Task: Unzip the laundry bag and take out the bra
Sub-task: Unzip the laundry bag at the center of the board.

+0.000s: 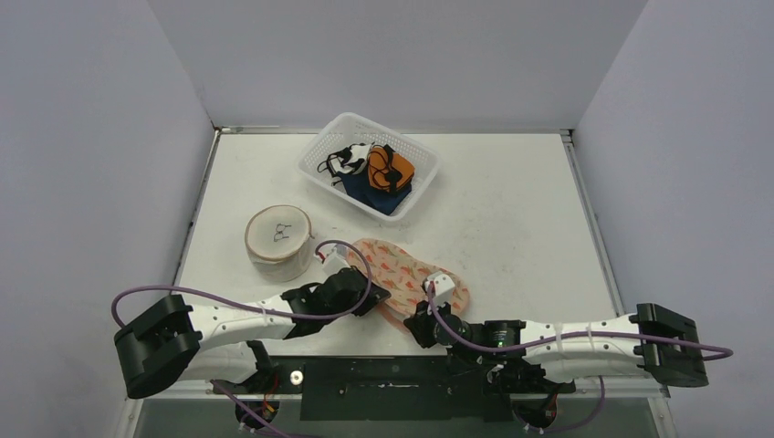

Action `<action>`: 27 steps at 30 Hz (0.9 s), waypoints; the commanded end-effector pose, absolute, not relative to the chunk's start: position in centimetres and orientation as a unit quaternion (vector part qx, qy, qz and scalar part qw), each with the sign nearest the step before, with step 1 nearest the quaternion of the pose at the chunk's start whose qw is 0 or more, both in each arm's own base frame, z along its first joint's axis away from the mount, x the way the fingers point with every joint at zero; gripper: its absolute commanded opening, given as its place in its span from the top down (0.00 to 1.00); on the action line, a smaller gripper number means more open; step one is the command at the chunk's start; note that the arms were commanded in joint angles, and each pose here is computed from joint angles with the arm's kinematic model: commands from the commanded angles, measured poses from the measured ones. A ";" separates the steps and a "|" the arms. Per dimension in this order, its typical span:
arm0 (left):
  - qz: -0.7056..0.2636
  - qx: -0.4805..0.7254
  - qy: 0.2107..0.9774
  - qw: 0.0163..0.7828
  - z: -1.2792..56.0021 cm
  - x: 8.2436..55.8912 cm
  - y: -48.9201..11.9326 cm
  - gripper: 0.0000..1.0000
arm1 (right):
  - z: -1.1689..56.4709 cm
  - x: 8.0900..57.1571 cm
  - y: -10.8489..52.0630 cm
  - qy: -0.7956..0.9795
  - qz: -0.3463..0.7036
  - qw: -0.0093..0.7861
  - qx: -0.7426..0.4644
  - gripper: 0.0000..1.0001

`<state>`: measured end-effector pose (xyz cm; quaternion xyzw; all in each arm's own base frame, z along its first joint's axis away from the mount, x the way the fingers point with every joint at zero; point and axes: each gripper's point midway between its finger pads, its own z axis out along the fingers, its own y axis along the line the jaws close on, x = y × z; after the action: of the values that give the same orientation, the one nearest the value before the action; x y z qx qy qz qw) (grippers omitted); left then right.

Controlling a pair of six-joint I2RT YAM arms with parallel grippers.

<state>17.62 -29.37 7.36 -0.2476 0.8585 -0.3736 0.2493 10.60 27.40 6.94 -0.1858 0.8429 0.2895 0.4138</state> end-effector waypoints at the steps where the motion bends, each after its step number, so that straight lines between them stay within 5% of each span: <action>1: -0.358 -0.277 0.845 0.284 7.2 19.3 -27.4 1.00 | 8.0 10.6 26.8 0.845 0.291 0.416 -0.169 0.95; 27: -0.325 -0.189 0.873 0.311 9.3 22.3 -28.3 1.00 | 6.1 11.2 23.8 0.868 0.248 0.414 -0.117 0.95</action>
<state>20.80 -26.94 7.29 -0.2211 0.8746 -0.3172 0.2925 11.03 23.69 6.15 -0.1257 0.8711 0.2464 0.4059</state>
